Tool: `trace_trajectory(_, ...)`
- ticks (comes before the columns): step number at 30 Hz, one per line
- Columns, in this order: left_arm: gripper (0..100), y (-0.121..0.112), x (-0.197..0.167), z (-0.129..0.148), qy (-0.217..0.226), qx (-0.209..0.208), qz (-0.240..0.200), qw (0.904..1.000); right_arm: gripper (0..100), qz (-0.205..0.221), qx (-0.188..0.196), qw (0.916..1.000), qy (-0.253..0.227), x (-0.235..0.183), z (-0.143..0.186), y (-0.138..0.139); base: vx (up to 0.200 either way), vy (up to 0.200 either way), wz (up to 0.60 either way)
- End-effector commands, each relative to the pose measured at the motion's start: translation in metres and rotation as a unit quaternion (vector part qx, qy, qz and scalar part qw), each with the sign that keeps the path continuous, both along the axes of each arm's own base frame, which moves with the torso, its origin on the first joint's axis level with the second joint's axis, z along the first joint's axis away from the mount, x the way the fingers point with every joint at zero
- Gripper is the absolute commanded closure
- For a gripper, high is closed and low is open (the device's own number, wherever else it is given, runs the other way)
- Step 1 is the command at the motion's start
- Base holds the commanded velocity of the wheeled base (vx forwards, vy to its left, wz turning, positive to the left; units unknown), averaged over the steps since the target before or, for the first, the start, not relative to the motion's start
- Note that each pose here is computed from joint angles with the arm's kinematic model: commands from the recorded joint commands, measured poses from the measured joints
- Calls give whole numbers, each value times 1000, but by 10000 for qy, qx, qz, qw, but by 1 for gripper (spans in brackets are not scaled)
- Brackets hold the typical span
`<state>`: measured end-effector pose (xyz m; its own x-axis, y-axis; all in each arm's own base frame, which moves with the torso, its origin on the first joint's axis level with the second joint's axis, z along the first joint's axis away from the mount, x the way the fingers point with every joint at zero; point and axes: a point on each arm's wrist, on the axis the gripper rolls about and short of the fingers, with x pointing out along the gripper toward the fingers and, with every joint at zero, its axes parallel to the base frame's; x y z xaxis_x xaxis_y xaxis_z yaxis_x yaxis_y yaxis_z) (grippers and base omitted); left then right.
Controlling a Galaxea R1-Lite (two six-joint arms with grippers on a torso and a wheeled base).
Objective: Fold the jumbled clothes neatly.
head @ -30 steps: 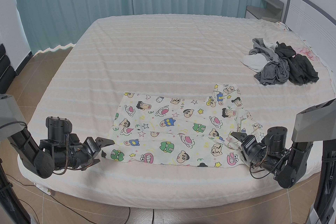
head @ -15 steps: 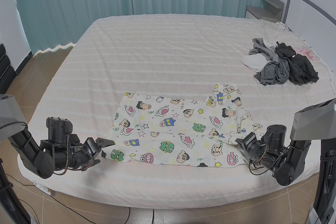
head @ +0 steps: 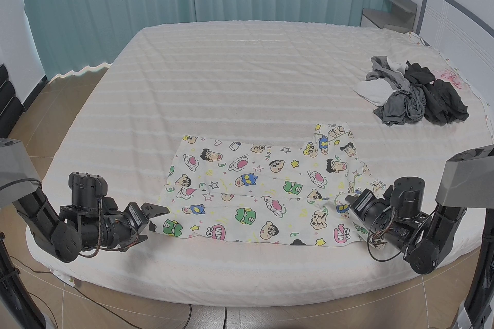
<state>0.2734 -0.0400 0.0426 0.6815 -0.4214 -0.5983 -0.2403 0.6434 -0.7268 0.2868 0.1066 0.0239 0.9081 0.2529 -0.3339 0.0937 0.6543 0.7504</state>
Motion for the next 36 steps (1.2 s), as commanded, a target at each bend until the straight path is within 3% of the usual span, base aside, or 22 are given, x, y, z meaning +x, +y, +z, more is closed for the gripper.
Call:
trace_trajectory(1, 0, 0, 0, -1, 19, 6, -4, 10000, 100, 215, -591, 9978, -197, -10, 14, 13, 0, 0, 0)
trace_trajectory(7, 0, -1, 0, -2, 35, 3, -18, 10000, 100, 222, -1415, 9896, -145, -24, 16, 22, 0, 0, 0)
trace_trajectory(14, 0, -5, 0, -3, 57, 11, -89, 9999, 100, 188, -2022, 9791, -137, -39, 22, 26, 0, 0, 0)
trace_trajectory(21, 0, -5, -1, -4, 72, 13, -96, 9999, 100, 396, -2342, 9714, -67, -51, 22, 33, 0, 0, 0)
trace_trajectory(28, 0, -6, 0, -6, 103, 17, -104, 9999, 100, 755, -2626, 9613, 342, -63, 9, 45, 0, 0, 0)
trace_trajectory(29, 0, -6, 0, -6, 110, 18, -104, 9999, 0, 768, -2628, 9610, 398, -63, 7, 45, 0, 0, 0)
trace_trajectory(33, 0, -5, 0, -8, 133, 21, -96, 9999, 0, 859, -2487, 9630, 587, -67, -1, 47, 0, 0, 0)
trace_trajectory(36, 0, -6, 0, -8, 148, 23, -104, 9998, 0, 935, -2031, 9716, 779, -70, -3, 47, 0, 0, 0)
